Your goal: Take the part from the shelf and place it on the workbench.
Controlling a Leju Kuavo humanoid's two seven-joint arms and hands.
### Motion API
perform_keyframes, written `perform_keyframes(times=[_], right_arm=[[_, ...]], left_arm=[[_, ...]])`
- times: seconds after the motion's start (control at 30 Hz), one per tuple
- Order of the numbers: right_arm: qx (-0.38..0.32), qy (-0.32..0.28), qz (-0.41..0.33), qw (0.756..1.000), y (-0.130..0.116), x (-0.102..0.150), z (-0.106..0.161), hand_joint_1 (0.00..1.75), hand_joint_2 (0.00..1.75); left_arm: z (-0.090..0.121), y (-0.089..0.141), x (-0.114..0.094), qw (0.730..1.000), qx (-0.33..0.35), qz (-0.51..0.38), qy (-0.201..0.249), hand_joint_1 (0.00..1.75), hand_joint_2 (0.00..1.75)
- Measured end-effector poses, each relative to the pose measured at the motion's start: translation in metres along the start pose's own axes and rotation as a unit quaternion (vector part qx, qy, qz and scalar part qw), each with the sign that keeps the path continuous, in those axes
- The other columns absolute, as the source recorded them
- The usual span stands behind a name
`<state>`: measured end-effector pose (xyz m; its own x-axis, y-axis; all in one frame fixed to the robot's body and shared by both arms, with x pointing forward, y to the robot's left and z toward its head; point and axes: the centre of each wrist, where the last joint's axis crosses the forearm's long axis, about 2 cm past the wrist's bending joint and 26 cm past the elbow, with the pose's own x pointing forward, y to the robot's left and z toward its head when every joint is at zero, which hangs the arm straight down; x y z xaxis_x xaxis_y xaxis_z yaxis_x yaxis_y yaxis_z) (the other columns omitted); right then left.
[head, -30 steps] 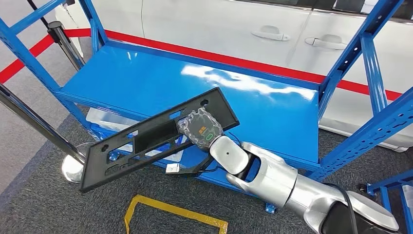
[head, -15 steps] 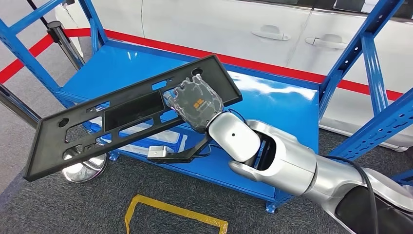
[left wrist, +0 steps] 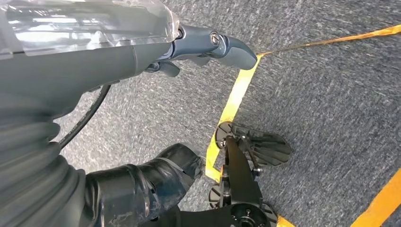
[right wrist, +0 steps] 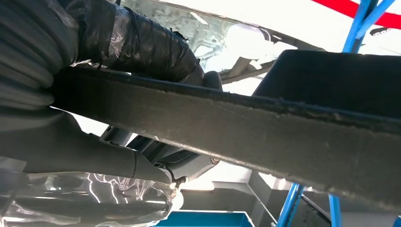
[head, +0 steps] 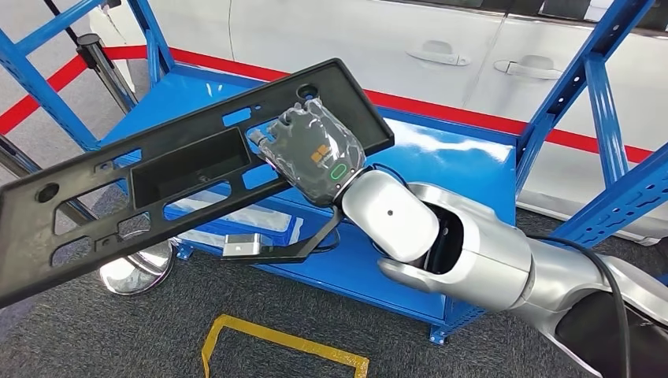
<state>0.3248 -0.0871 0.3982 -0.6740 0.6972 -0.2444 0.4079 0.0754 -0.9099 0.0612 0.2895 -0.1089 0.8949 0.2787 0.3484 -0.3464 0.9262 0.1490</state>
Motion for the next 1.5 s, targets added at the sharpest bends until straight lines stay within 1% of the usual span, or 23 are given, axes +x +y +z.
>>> perform_keyframes(times=[0.5,0.9,1.5], right_arm=[[-0.015,0.002,0.001,1.000,-0.007,-0.002,0.007,1.75,1.75],[-0.027,0.013,-0.002,1.000,-0.006,-0.005,0.011,1.75,1.75],[-0.026,0.018,-0.003,1.000,-0.003,-0.009,0.015,1.75,1.75]], left_arm=[[0.000,-0.001,0.000,1.000,-0.002,-0.006,0.000,0.00,1.75],[0.001,-0.003,-0.001,1.000,-0.005,-0.009,0.003,0.00,1.75],[0.001,-0.003,0.000,1.000,-0.004,-0.009,0.002,0.00,1.75]])
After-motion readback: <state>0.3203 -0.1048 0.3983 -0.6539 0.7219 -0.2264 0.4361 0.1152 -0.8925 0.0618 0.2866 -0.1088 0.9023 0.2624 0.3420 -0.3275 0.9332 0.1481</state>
